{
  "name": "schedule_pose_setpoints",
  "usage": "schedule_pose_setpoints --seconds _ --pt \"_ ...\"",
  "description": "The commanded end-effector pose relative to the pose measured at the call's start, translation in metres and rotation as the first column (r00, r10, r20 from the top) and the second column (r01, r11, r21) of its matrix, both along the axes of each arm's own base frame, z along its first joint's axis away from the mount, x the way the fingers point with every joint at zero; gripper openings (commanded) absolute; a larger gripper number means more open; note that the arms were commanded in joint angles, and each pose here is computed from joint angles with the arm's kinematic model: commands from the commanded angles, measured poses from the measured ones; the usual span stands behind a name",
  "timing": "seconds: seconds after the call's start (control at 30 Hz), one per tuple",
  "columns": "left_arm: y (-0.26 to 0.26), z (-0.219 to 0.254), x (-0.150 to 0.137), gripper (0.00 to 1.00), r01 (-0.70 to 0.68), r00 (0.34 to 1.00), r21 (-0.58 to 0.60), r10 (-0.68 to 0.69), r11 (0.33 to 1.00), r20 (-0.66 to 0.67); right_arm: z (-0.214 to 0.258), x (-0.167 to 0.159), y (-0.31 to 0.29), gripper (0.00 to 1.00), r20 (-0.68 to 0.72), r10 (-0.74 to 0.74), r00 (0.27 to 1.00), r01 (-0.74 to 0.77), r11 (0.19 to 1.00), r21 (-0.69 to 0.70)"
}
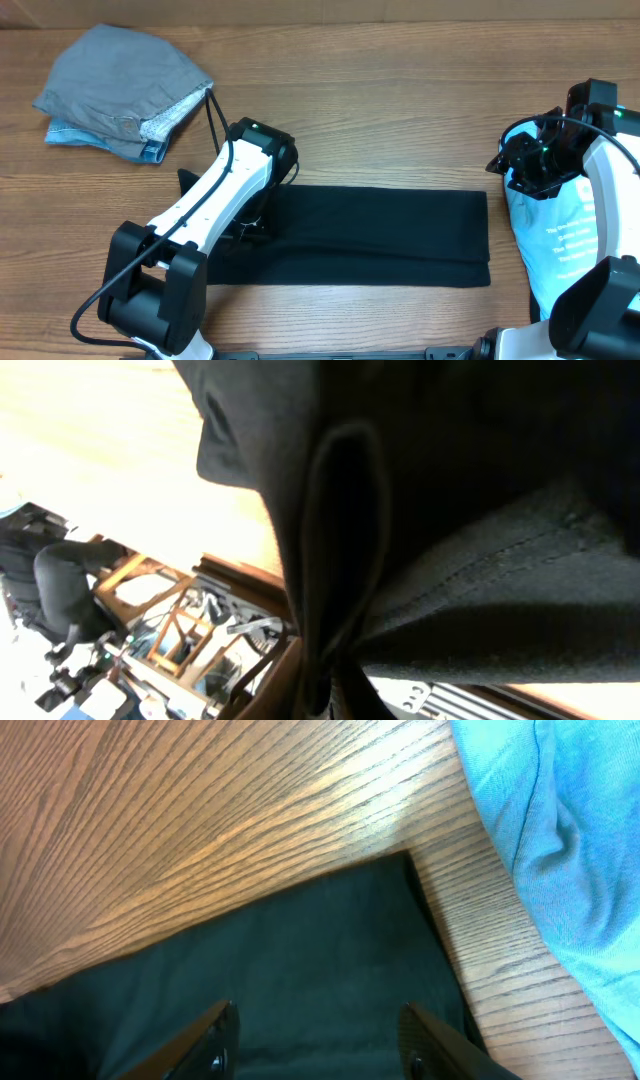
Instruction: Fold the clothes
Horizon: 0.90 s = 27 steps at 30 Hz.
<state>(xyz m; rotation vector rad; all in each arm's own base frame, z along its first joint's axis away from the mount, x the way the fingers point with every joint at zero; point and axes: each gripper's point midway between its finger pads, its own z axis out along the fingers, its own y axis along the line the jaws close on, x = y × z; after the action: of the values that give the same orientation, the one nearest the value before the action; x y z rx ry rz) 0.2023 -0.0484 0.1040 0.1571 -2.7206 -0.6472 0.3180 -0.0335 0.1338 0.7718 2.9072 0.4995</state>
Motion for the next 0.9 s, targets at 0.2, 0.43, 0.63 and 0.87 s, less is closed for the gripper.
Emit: schedule_pose_setpoints --seconds 0.2,0.43,0.63,0.87 --pt "0.001 0.001 -0.017 0.58 -0.045 0.998 -0.014 0.044 0.999 -0.041 0.011 0.006 -0.002 0.55 0.041 0.0 0.999 0.0 1.0 -0.007" --pt "-0.032 -0.005 0.056 0.19 0.139 0.973 -0.196 -0.097 0.971 0.21 0.011 0.009 -0.002 0.55 0.054 0.0 0.999 0.001 1.0 -0.01" --pt "-0.04 -0.034 0.081 0.04 0.207 0.95 -0.246 -0.134 0.947 0.283 0.011 0.007 -0.002 0.56 0.045 0.0 0.999 0.0 1.0 -0.007" --pt "0.008 -0.046 0.056 0.04 -0.085 0.98 -0.189 0.117 0.978 0.162 0.011 0.006 -0.002 0.56 0.042 0.0 0.999 0.0 1.0 -0.006"
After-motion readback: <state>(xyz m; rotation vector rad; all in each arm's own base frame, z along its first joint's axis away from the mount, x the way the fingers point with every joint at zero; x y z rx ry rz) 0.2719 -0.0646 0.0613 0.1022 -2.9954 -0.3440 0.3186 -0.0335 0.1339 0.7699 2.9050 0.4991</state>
